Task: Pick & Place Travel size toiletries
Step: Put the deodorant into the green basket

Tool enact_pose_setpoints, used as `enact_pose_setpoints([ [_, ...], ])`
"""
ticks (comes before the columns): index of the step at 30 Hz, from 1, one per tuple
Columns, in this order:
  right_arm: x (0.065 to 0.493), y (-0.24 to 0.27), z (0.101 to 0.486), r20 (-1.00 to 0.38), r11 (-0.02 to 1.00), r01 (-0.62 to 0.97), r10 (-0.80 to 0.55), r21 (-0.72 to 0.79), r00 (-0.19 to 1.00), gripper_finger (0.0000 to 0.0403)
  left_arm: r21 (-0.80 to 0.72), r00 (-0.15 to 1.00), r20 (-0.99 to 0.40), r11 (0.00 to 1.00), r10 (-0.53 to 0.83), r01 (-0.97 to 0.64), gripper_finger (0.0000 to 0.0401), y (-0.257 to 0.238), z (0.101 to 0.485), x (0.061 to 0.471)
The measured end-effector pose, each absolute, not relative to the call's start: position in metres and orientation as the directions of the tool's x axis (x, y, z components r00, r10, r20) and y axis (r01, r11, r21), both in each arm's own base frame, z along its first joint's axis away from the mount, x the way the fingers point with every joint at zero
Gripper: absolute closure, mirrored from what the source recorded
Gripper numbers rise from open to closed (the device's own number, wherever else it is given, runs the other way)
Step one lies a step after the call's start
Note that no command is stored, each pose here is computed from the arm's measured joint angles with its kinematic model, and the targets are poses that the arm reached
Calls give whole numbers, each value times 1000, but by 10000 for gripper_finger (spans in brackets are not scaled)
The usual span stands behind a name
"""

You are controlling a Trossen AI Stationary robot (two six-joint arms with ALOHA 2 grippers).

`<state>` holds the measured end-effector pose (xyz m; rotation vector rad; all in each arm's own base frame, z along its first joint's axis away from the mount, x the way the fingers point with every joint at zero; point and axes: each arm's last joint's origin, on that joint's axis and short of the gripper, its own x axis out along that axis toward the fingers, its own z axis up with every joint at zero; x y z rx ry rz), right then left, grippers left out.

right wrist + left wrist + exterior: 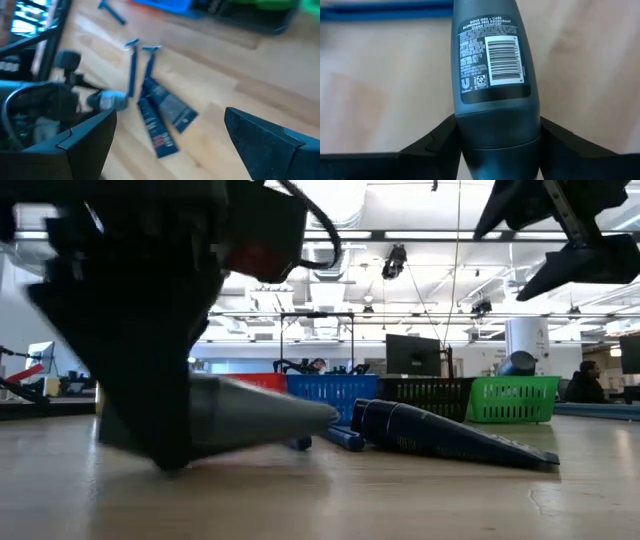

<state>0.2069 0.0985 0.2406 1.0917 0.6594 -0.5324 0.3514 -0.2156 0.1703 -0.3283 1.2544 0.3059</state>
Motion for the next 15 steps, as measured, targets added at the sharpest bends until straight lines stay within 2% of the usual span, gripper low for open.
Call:
enact_pose_setpoints([
  [5, 212, 100, 229, -654, 339, 620, -15, 708, 756, 35, -27, 394, -911, 938, 118, -344, 196, -207, 207, 343],
  [11, 220, 100, 219, -472, 282, 435, 75, 855, 879, 35, -60, 599, -795, 972, 92, -228, 196, -190, 246, 341],
  [15, 222, 99, 221, -419, 275, 384, 80, 881, 904, 35, -68, 660, -746, 975, 90, -210, 196, -172, 256, 346],
])
